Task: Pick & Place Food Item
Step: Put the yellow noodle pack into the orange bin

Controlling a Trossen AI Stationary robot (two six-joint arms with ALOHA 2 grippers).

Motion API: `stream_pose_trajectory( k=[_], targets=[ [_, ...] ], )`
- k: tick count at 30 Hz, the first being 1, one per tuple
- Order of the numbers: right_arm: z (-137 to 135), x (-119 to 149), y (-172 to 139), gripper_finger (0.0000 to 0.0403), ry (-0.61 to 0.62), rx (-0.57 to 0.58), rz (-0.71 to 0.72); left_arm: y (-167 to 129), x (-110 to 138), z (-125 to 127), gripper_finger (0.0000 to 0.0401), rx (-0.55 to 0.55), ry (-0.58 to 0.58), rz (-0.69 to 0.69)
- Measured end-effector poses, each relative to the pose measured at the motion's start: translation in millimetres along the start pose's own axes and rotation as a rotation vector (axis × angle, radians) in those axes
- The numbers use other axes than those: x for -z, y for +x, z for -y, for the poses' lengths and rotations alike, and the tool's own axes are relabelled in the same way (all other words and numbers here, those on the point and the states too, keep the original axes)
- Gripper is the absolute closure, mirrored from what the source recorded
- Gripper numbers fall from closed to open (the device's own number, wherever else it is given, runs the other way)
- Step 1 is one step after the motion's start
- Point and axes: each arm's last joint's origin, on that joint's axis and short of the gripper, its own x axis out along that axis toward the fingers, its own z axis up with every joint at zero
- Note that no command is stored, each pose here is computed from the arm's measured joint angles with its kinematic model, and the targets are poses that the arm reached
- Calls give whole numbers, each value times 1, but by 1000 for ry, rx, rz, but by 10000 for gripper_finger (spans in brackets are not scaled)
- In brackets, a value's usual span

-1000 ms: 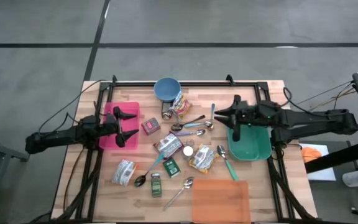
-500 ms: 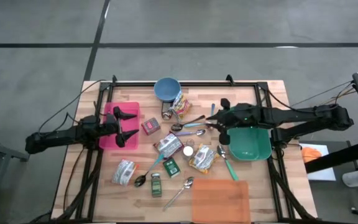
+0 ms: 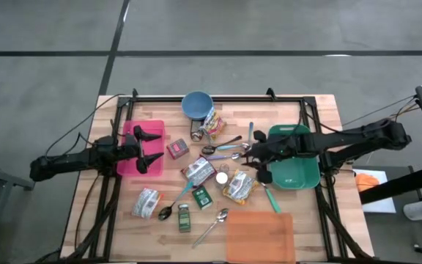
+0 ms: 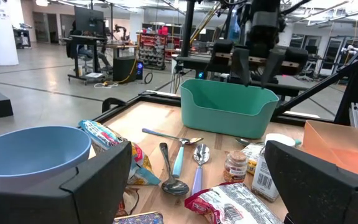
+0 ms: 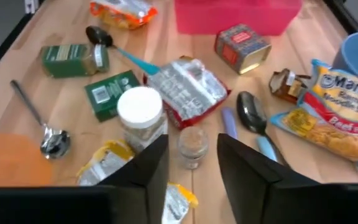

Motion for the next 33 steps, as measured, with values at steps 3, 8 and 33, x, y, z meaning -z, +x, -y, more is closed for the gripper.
stream_pose_trajectory(
  k=[3, 8, 33],
  targets=[
    [-7, 3, 4, 224, -77, -20, -18, 0, 0, 0, 29, 0, 0, 0],
    [-18, 8, 10, 192, -173, -40, -59, 0, 0, 0, 29, 0, 0, 1],
    [-67, 41, 61, 186, -175, -36, -280, 0, 0, 0, 29, 0, 0, 1]
  ],
)
